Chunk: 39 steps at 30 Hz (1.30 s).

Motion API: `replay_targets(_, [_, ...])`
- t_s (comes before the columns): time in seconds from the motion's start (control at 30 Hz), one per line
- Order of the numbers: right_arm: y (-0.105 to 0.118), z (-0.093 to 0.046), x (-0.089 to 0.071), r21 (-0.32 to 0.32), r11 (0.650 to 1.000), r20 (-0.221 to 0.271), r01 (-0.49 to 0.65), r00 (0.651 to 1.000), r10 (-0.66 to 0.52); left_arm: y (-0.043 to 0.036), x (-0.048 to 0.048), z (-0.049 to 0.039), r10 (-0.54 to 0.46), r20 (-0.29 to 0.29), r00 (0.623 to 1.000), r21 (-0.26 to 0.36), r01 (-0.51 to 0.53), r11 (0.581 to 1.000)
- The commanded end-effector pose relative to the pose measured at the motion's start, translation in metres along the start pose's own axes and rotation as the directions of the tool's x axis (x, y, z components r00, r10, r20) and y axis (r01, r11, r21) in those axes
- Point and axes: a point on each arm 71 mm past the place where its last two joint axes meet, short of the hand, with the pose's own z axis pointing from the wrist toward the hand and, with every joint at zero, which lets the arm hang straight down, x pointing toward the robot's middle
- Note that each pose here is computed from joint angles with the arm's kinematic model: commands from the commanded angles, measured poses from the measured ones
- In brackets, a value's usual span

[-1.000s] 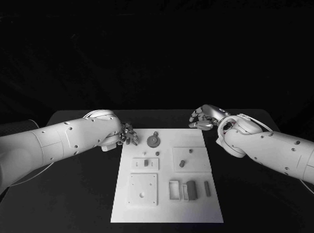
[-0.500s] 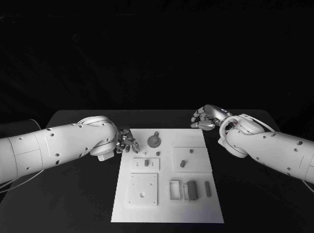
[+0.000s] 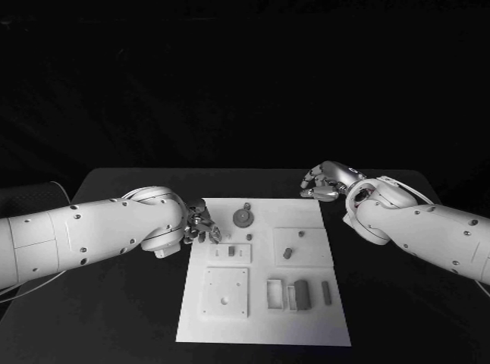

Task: Assemble the parts on the task board

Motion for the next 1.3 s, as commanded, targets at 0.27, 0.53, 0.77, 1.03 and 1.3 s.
replay_targets(0.27, [0.0, 0.0, 0.001, -0.002, 1.0, -0.013, 0.003, 1.0, -0.003, 0.0022, 0.0113, -0.0039, 0.009, 0.018, 1.0, -0.003, -0.009, 1.0])
replay_targets(0.53, [0.0, 0.0, 0.001, -0.002, 1.0, -0.013, 0.003, 1.0, -0.003, 0.0044, 0.0195, -0.0023, 0.01, 0.014, 1.0, -0.007, -0.01, 1.0])
replay_targets(0.77, [0.001, 0.0, 0.001, -0.003, 1.0, -0.014, 0.003, 1.0, -0.003, 0.0016, 0.0204, -0.0012, 0.039, 0.032, 0.999, 0.0, -0.039, 0.999])
replay_targets(1.03, [0.001, 0.0, 0.002, -0.004, 1.0, -0.016, 0.003, 1.0, -0.003, -0.0016, 0.0233, 0.0016, 0.059, 0.037, 0.998, 0.005, -0.059, 0.998])
replay_targets(1.3, [0.001, 0.0, 0.002, -0.004, 1.0, -0.016, 0.003, 1.0, -0.003, -0.0003, 0.0216, 0.0039, 0.074, 0.042, 0.996, 0.001, -0.074, 0.997])
